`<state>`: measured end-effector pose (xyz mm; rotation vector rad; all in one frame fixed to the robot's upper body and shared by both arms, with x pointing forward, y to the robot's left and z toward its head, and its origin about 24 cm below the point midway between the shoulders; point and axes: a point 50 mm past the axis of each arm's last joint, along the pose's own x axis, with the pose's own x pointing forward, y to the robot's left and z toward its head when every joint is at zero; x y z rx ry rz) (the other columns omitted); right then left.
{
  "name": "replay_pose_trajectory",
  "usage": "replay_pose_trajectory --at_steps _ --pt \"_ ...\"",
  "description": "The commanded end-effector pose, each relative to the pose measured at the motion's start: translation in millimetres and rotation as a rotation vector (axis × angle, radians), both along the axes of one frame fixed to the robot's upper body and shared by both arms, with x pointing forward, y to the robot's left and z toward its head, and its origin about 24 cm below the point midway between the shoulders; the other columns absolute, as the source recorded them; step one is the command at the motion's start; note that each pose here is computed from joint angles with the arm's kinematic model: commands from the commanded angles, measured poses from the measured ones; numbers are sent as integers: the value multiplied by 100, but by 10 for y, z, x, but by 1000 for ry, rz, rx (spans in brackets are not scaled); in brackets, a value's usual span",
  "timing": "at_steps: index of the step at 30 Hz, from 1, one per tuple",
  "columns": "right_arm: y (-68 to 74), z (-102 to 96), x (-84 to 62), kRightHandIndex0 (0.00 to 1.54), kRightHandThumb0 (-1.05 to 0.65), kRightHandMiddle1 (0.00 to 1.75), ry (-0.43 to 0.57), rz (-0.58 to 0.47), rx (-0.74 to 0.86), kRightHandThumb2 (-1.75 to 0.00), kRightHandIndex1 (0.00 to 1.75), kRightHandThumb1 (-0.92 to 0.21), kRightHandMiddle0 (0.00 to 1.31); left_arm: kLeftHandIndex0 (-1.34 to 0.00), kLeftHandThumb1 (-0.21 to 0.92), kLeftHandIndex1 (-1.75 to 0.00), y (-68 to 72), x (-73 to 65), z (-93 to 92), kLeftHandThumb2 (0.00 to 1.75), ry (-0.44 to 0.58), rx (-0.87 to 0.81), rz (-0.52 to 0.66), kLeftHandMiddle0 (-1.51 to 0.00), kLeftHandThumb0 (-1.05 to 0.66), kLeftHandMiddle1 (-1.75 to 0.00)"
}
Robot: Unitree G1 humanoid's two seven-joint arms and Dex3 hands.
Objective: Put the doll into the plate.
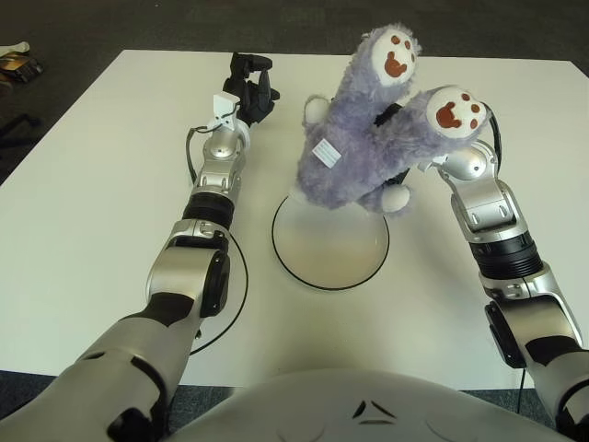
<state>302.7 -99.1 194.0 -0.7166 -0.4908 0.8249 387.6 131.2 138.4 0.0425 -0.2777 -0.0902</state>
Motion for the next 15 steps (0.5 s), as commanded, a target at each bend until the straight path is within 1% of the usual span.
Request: replay_pose_trajectory --at_steps 1,3,7,15 --pt "15 2 -11 94 0 175 25 36 18 -171 161 7 68 0 92 -150 -19 22 76 73 -25 15 -2 -33 -63 -154" --pt "13 0 -13 95 0 175 31 45 19 -171 160 7 68 0 92 -149 -25 19 76 73 -28 15 -4 -33 -63 -154" --pt "32 2 -28 96 0 175 -2 80 -2 -172 159 9 69 0 92 -150 -34 16 77 73 -32 14 -2 -33 -63 -154" --pt "51 -4 -60 95 0 175 -33 140 -6 -174 162 10 70 0 92 -150 -39 14 77 72 -34 6 -3 -32 -62 -156"
